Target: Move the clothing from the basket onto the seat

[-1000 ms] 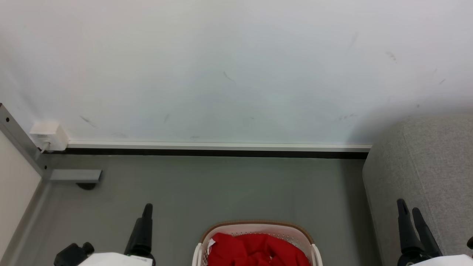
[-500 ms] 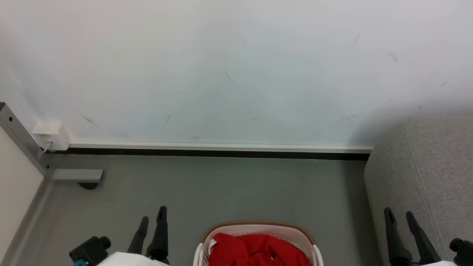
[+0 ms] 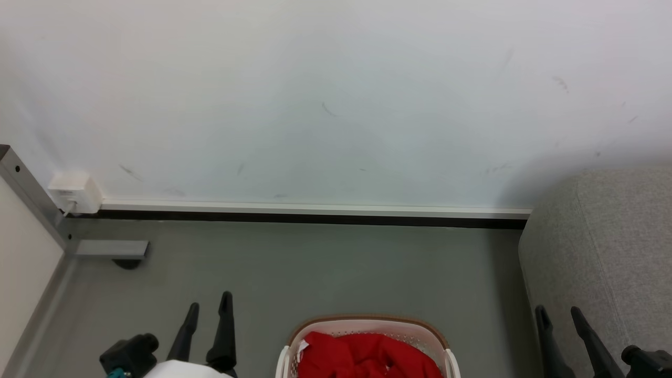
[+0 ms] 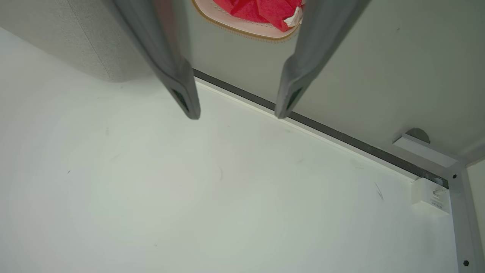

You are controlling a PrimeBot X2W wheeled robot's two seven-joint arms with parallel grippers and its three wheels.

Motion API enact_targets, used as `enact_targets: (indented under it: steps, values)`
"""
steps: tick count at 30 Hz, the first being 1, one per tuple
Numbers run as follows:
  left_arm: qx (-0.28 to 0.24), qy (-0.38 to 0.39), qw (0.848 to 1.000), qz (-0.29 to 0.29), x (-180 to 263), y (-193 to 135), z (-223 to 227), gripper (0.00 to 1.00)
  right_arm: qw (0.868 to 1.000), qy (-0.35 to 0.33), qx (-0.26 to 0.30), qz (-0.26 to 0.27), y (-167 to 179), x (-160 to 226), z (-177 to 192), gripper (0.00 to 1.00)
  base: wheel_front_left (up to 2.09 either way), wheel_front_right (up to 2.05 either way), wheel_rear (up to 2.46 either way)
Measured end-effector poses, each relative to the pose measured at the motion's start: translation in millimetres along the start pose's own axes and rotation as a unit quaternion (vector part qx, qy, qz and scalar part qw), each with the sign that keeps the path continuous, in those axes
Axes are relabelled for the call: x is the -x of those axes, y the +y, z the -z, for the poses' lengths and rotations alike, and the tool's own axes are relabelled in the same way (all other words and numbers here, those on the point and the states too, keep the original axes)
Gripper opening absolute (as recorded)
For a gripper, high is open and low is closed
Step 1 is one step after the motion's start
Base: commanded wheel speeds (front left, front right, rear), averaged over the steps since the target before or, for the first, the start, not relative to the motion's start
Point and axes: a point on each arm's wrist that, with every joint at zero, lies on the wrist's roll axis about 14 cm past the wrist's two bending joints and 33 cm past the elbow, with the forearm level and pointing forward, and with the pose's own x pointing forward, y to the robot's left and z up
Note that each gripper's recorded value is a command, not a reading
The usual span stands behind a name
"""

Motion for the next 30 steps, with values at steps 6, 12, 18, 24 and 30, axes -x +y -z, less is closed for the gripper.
enact_targets:
  steps: [6,12,18,24,30]
  values:
    - [-0.033,-0.008,0.999,0.0,2,5,-3,1.0,1.0,0.002,0.023,-0.004,1,1,3,1.0,0.0,0.0,0.0]
    - [-0.066,-0.014,0.998,-0.003,6,11,-5,1.0,0.999,0.004,0.031,0.006,-4,5,6,1.0,0.0,0.0,0.0]
    - [-0.093,-0.022,0.995,-0.003,8,13,-7,1.0,0.999,0.005,0.049,0.008,-6,8,10,1.0,0.0,0.0,0.0]
    - [-0.119,-0.027,0.993,-0.005,10,16,-9,1.0,0.998,0.009,0.065,0.006,-6,9,13,1.0,0.0,0.0,0.0]
    - [-0.144,-0.036,0.989,-0.006,11,19,-13,1.0,0.997,0.008,0.082,0.001,-5,9,14,1.0,0.0,0.0,0.0]
